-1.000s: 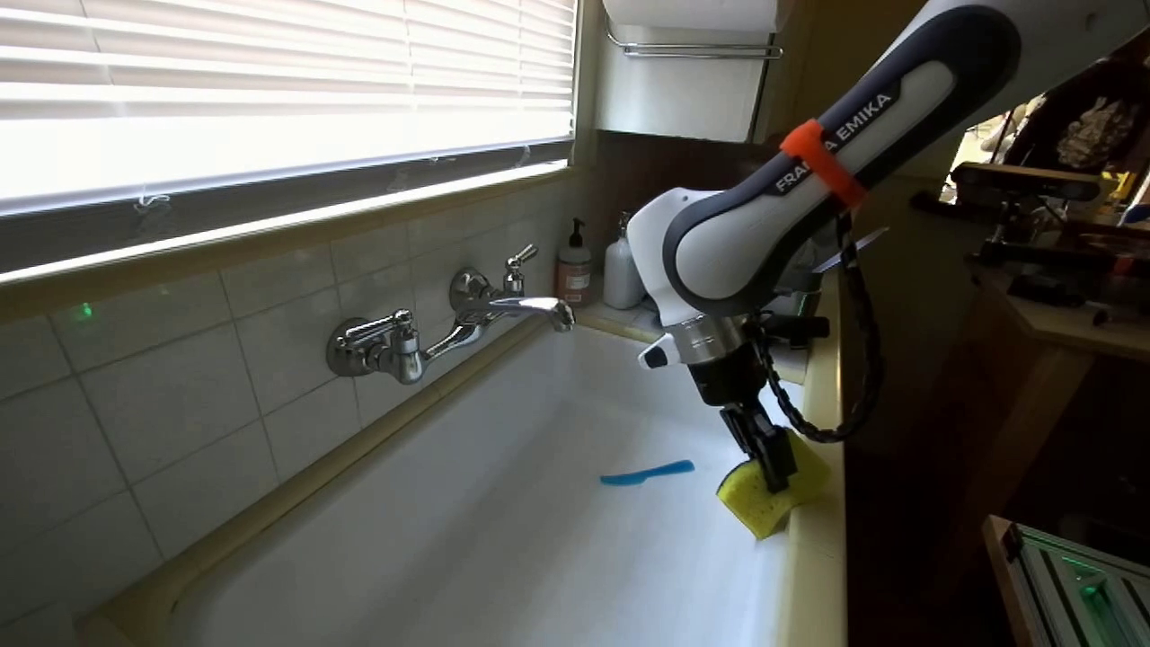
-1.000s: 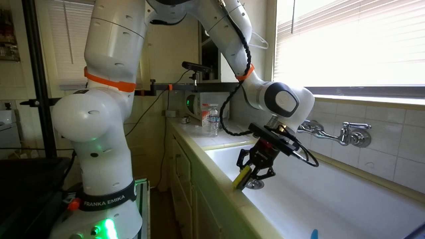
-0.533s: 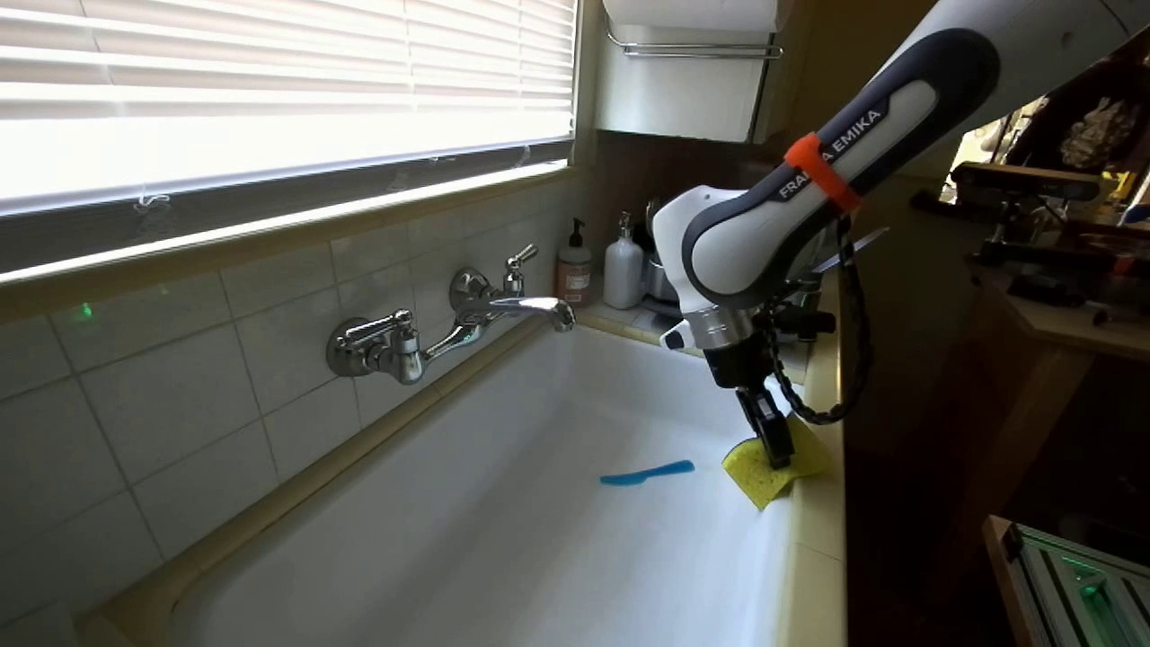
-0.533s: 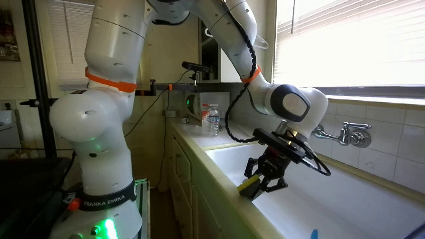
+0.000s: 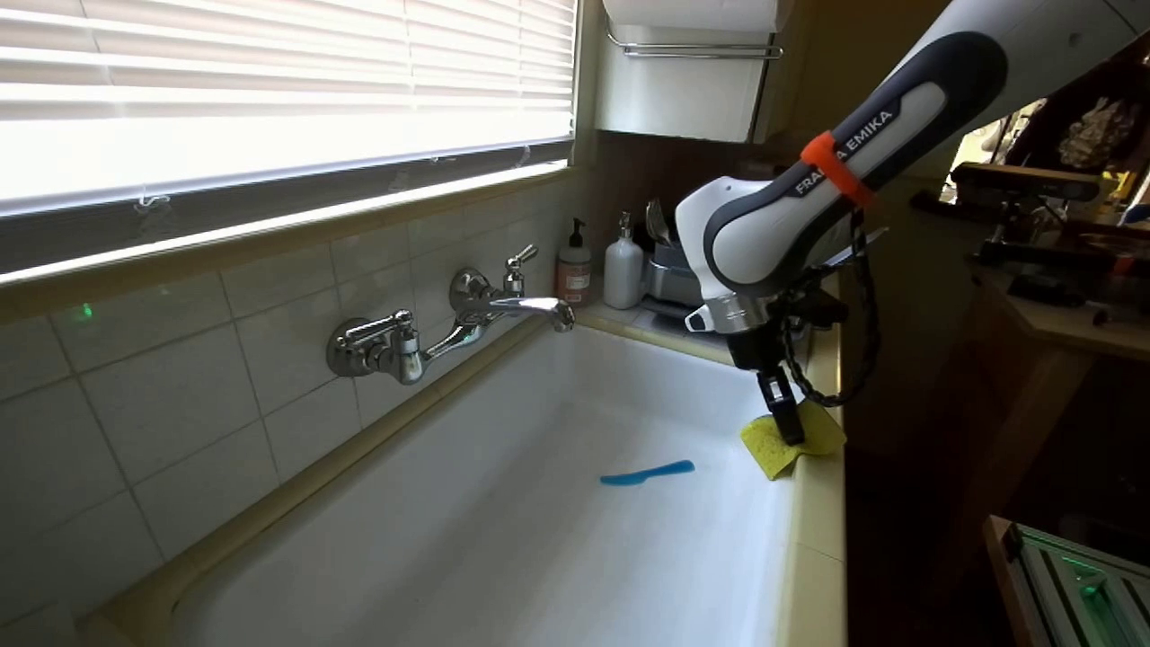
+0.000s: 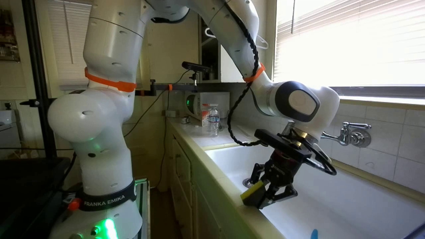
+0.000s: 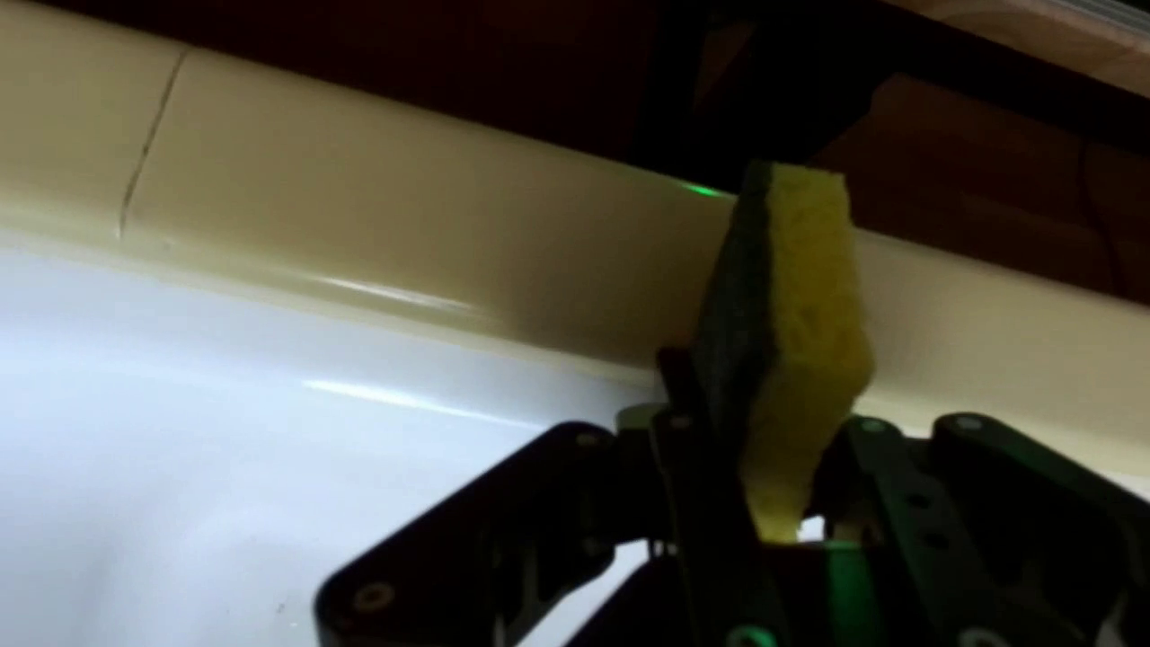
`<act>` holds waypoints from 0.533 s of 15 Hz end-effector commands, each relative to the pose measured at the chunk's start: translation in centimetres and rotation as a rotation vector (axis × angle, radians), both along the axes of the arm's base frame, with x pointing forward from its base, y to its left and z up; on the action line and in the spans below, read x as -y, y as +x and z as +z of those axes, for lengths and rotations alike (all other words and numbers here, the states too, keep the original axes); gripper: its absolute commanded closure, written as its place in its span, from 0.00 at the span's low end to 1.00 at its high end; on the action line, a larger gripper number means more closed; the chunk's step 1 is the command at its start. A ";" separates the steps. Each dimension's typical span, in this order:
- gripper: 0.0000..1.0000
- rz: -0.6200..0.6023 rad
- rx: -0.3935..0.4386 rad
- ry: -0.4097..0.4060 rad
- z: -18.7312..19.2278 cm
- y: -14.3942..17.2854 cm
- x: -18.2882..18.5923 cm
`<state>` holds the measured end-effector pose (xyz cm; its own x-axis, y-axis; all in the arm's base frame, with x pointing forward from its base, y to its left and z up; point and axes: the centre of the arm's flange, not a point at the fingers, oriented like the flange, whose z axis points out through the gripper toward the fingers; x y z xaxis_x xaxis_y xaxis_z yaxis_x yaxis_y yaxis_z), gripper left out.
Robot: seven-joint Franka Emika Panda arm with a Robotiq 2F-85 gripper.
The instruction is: Use the sponge to wipe the sink
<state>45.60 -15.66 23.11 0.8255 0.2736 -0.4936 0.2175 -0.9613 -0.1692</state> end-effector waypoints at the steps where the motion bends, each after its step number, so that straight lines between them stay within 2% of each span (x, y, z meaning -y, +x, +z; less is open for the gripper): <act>1: 0.97 -0.072 -0.044 -0.087 -0.9 -4.1 2.8; 8: 0.97 -0.197 -0.050 -0.164 -1.1 -5.5 6.5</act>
<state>42.82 -21.01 23.91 0.8436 0.0771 -0.5313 0.0596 -0.9970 -0.0500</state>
